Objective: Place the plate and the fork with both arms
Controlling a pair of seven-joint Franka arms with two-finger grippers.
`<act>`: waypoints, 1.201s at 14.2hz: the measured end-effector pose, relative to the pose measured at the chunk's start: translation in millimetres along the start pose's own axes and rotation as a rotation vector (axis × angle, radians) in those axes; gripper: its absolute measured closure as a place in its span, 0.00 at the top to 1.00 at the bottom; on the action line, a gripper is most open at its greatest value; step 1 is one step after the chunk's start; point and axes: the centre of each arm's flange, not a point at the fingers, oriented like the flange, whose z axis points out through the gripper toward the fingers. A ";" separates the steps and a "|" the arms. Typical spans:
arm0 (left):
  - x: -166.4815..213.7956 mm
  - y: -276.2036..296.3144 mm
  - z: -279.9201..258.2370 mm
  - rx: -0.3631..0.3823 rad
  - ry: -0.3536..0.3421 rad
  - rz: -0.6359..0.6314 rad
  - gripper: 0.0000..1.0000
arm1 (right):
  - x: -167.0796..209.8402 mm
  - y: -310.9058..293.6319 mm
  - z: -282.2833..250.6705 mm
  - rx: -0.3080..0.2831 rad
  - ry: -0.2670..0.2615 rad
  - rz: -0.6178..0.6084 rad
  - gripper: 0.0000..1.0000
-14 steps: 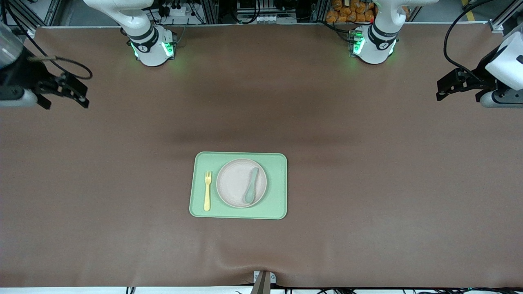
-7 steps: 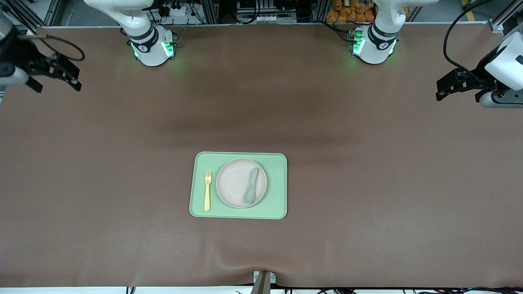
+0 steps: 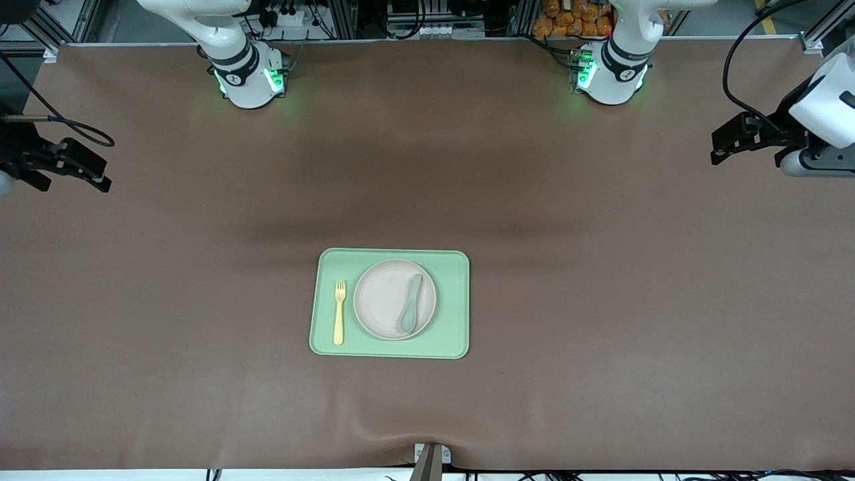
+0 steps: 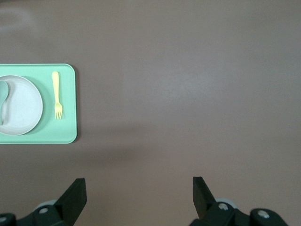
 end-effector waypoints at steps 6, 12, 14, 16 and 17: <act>0.0 -0.1 0.0 0.000 0.000 0.000 1.00 | -4.0 -8.2 -6.9 -0.002 -0.018 -0.018 1.00; 0.0 -0.1 0.1 0.000 0.000 0.000 1.00 | -7.9 -11.8 -3.9 -0.003 -0.053 -0.038 1.00; 0.0 -0.1 0.2 0.000 0.000 0.000 1.00 | -8.0 -11.7 -3.9 -0.003 -0.054 -0.042 1.00; 0.0 -0.1 0.2 0.000 0.000 0.000 1.00 | -8.0 -11.8 -3.9 -0.003 -0.054 -0.043 1.00; 0.0 -0.1 0.2 0.000 0.000 0.000 1.00 | -8.0 -11.7 -3.9 -0.003 -0.054 -0.043 1.00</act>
